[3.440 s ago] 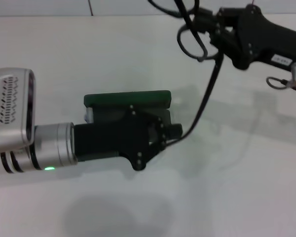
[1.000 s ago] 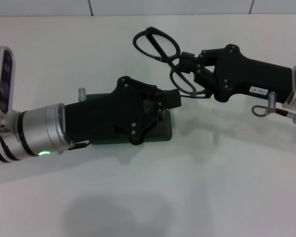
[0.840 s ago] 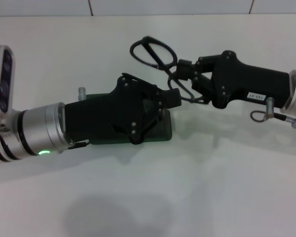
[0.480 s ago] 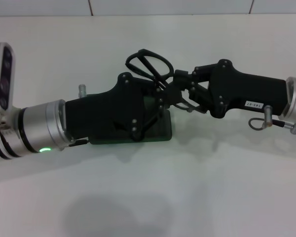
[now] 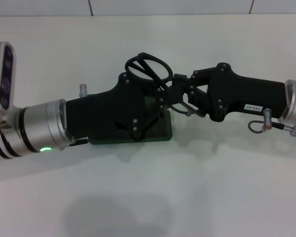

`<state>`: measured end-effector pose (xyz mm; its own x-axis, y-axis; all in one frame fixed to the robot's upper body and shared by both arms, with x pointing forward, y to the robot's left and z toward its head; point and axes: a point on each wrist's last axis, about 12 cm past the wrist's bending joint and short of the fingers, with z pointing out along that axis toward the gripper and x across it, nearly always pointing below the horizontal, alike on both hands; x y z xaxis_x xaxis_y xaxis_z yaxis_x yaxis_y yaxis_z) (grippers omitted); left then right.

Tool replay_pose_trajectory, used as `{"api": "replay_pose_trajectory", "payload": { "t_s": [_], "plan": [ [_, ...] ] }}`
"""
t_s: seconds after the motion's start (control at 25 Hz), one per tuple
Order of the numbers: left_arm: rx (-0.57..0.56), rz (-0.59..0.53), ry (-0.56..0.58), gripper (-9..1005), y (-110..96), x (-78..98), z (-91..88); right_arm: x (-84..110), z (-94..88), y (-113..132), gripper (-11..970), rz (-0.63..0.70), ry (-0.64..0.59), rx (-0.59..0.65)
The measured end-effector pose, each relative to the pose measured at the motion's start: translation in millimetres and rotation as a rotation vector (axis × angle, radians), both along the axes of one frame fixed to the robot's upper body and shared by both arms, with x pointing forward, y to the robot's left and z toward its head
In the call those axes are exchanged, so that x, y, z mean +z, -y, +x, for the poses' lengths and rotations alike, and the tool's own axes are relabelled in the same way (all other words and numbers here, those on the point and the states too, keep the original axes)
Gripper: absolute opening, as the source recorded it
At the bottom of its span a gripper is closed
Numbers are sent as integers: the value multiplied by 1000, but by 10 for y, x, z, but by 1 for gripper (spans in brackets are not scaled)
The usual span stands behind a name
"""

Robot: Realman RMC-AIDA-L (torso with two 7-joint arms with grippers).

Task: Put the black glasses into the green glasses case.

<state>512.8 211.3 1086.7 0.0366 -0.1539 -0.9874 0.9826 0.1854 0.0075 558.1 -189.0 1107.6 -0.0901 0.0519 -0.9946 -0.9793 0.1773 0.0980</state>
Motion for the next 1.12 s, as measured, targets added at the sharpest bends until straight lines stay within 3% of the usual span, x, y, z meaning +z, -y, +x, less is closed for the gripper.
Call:
{"api": "replay_pose_trajectory", "payload": {
  "t_s": [0.76,0.88,1.12],
  "plan": [
    [45,6,-39,12,-152,-113,-139,11,92,14,62,-12,12,-67],
    [69,24,-67,12,-276,-178,-225,16,126,-26,63,-32,33,-70],
    [161,122,-169,12,-744,-377,-514,-5,157,-177,63,-114,68,-18]
  ]
}}
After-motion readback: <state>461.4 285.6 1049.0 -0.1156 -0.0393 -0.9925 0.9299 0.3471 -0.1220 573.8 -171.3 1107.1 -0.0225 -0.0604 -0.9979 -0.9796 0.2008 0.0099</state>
